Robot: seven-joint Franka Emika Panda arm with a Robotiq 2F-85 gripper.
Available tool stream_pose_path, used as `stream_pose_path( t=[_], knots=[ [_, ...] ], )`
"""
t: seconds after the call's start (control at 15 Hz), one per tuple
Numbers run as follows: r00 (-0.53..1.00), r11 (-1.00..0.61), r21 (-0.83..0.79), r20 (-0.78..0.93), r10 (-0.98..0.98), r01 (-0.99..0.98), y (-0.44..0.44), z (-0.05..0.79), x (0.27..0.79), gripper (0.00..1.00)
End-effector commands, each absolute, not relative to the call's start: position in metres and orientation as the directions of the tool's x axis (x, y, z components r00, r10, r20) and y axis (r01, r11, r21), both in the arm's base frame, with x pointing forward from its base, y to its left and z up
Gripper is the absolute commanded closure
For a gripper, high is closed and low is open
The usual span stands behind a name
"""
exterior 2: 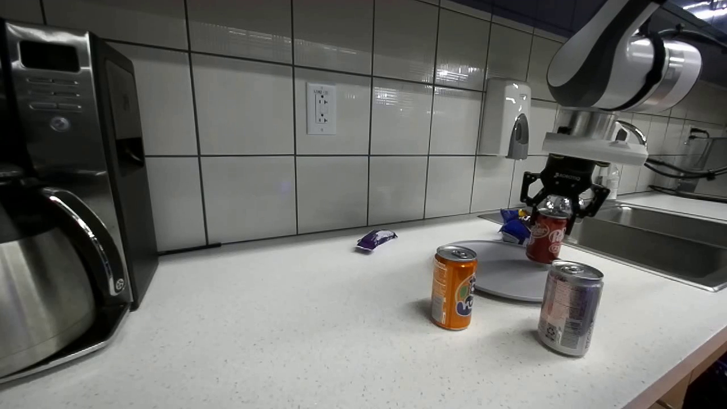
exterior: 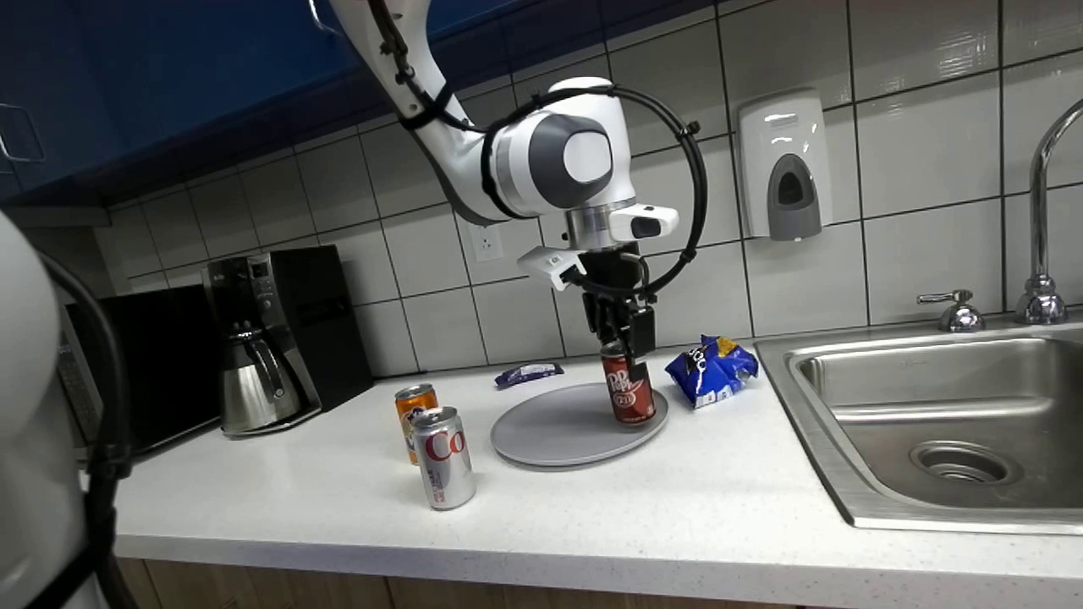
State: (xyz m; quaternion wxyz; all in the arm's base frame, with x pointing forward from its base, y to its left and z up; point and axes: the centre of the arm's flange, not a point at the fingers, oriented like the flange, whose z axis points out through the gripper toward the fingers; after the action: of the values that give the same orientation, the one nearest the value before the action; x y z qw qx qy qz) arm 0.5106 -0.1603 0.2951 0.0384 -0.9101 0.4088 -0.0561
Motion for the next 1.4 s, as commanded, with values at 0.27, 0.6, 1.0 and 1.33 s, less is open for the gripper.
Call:
stream_pose_path(
  t=[0.27, 0.6, 1.0, 1.33],
  knots=[
    [0.674, -0.674, -0.117, 0.045, -0.737, -0.729, -0.163, 0.302, 0.514, 0.10],
    [0.680, -0.682, -0.132, 0.070, -0.730, -0.719, -0.161, 0.316, 0.510, 0.00],
    [0.702, -0.711, -0.157, 0.116, -0.703, -0.686, -0.149, 0.347, 0.500, 0.00],
    [0.774, -0.778, -0.164, 0.104, -0.625, -0.607, -0.130, 0.361, 0.497, 0.00]
  ],
)
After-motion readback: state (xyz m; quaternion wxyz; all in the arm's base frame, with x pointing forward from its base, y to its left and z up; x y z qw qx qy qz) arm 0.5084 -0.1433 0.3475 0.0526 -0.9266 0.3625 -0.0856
